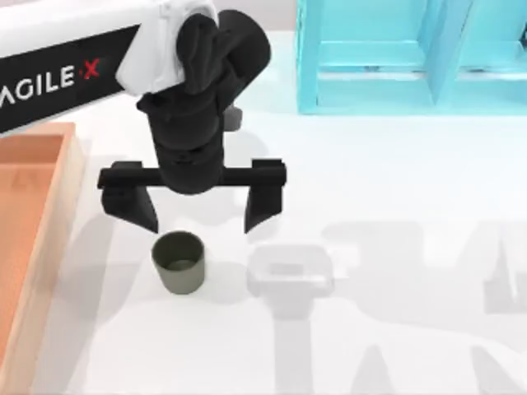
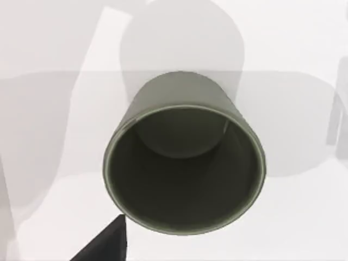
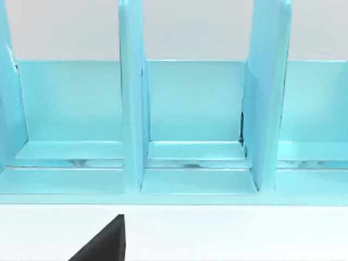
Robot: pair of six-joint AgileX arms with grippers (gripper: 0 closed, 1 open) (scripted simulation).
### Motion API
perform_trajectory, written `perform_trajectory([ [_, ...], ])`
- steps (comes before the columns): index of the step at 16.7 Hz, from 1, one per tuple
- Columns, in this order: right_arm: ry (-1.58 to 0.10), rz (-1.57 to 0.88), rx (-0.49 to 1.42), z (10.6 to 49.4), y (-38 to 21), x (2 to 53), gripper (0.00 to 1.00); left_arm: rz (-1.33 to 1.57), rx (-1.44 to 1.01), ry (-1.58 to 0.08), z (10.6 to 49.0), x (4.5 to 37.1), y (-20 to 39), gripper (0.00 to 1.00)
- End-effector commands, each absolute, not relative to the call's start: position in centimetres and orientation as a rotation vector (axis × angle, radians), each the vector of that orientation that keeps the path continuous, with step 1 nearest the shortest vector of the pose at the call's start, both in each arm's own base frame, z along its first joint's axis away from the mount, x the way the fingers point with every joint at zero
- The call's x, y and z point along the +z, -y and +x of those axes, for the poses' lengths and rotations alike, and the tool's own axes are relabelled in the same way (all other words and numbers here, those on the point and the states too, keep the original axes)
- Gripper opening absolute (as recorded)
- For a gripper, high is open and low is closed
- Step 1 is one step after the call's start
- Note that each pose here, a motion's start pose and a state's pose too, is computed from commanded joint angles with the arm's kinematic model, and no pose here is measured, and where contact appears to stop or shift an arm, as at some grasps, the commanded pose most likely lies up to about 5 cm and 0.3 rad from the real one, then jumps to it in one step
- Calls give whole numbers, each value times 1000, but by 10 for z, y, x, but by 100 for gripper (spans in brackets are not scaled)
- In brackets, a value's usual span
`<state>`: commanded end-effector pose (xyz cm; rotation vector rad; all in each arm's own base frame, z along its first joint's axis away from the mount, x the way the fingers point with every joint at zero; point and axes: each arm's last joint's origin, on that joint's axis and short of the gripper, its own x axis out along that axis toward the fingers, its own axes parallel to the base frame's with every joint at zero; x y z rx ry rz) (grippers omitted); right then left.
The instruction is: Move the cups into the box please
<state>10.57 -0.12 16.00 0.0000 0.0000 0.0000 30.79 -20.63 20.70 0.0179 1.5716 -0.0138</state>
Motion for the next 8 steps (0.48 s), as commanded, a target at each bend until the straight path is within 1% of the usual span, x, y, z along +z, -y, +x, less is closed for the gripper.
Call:
perform_trajectory([
  [3,0,0,0,106,1,160,100,14,-17,-1565,309,168,207,100],
  [5,0,0,0,106,1,160,100,14,-17,-1566,307,148,206,100],
  [8,0,0,0,106,1,160,100,17,-14,-1571,305,138,205,100],
])
